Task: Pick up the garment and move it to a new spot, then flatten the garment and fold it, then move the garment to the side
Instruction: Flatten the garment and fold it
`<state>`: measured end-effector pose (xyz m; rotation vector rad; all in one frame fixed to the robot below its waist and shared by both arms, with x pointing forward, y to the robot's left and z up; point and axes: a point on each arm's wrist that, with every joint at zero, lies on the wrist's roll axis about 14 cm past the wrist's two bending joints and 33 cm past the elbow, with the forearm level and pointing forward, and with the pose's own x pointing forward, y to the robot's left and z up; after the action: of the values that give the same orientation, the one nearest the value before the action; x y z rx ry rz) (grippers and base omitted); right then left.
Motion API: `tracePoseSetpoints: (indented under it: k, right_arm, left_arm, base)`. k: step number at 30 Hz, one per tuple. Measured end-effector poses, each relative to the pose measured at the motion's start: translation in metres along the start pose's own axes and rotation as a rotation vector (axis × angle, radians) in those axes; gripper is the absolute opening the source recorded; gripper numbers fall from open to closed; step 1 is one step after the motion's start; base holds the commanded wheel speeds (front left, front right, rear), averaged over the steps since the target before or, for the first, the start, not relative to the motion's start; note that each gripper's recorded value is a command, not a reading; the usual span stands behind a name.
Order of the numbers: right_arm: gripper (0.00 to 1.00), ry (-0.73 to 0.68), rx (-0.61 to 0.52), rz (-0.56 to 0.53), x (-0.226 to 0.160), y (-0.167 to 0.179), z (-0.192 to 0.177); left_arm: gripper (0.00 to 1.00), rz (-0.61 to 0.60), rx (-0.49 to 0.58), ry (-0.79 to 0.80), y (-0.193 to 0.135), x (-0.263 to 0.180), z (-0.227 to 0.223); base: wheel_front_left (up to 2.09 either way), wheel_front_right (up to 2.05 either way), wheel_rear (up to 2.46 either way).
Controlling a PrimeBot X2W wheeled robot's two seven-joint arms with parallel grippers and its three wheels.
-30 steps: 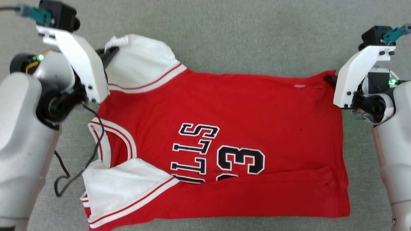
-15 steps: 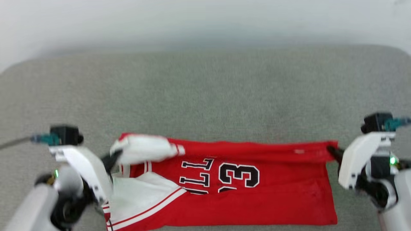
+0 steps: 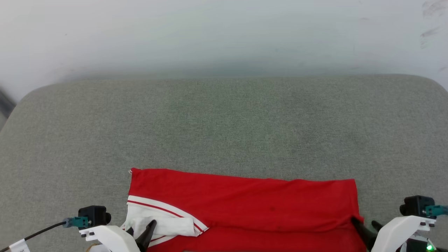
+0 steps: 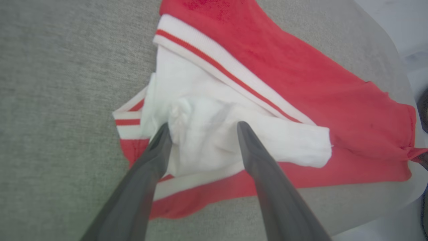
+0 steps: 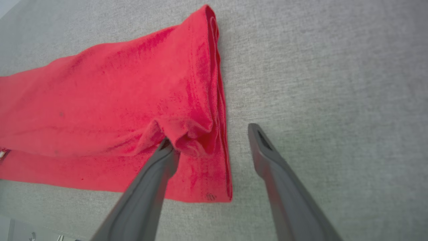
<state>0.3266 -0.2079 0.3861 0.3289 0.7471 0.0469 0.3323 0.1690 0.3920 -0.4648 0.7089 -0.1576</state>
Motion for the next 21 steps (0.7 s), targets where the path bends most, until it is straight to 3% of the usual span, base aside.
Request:
tracePoseSetpoints:
  k: [6,10,13,21]
  right_arm:
    - [1.0,-0.197,0.003,0.035,-0.017,0.01,0.042]
    - [1.0,-0.216,-0.008,0.005,-0.027,-0.004,0.061]
    - [1.0,-0.152,-0.023,-0.015,-0.025,-0.01,0.061]
    - [1.0,0.118,-0.049,-0.022,0.003,-0.004,0.02]
  left_arm:
    - [1.0,-0.039,0.103,-0.219,-0.021,-0.004,0.036]
    - [1.0,-0.078,0.157,-0.349,-0.043,-0.013,0.059]
    - [1.0,-0.083,0.218,-0.47,-0.056,-0.023,0.08]
    - [1.0,0.006,0.303,-0.756,-0.06,-0.057,0.117]
  base:
    - [0.0,0.0,0.0]
    - [0.0,0.0,0.0]
    - [0.0,0.0,0.0]
    - [0.0,0.0,0.0]
